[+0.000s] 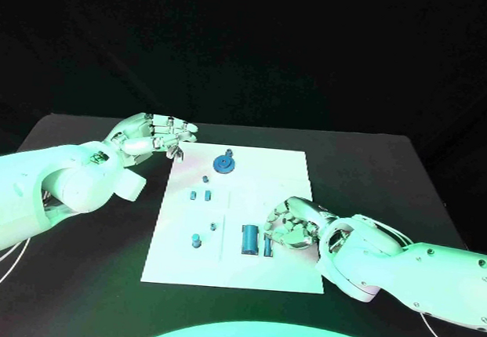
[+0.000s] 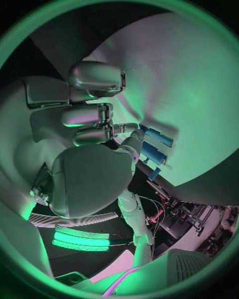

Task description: Assemble the parts on the task board

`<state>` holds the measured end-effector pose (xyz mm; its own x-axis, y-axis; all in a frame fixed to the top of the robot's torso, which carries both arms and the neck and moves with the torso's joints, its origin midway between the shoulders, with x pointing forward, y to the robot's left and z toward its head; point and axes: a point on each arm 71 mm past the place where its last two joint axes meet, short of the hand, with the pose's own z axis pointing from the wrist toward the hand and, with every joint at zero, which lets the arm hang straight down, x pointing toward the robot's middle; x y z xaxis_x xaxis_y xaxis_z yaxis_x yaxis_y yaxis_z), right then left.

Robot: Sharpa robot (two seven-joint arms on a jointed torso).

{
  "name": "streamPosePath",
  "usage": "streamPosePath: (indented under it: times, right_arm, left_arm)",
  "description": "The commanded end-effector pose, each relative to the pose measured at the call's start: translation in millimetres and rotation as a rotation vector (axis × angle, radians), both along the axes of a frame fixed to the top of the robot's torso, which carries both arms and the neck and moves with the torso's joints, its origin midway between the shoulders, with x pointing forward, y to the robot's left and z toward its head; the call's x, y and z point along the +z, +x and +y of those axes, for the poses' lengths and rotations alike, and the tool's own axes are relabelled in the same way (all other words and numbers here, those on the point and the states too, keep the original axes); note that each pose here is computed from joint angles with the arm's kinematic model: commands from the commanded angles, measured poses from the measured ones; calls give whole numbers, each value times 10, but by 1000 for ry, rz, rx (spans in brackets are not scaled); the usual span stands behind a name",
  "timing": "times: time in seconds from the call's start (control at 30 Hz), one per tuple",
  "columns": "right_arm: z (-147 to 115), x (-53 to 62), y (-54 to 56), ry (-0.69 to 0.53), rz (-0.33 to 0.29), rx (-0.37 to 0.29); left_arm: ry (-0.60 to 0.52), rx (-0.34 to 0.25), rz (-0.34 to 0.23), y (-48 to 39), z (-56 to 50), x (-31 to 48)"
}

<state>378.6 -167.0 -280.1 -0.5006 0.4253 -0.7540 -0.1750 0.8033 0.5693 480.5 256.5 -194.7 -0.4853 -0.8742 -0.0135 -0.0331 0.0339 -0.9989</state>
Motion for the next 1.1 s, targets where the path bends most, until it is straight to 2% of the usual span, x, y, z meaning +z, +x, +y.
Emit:
streamPosePath:
  times: [0.03,0.33,0.43,0.63,0.7,0.8,0.9,1.1]
  right_arm:
    - [14,15,-5,10,-29,19]
    - [-25,107,2,130,-71,13]
    - [-75,187,61,218,-66,-3]
    - [-290,350,378,351,-102,-61]
    - [-431,391,573,420,-100,-122]
    - [-600,417,789,507,-89,-203]
    - [-741,434,989,594,-78,-277]
    - [-854,424,1263,724,-54,-357]
  left_arm:
    - [-9,-17,-3,-4,-25,9]
    - [-12,-15,-7,0,-28,10]
    - [-16,-8,-9,7,-26,10]
    - [-32,16,-13,33,-25,3]
    - [-40,31,-15,40,-27,-13]
    - [-49,54,-19,58,-33,-39]
    - [-62,96,-28,103,-24,-66]
    - [-101,209,-39,233,26,-115]
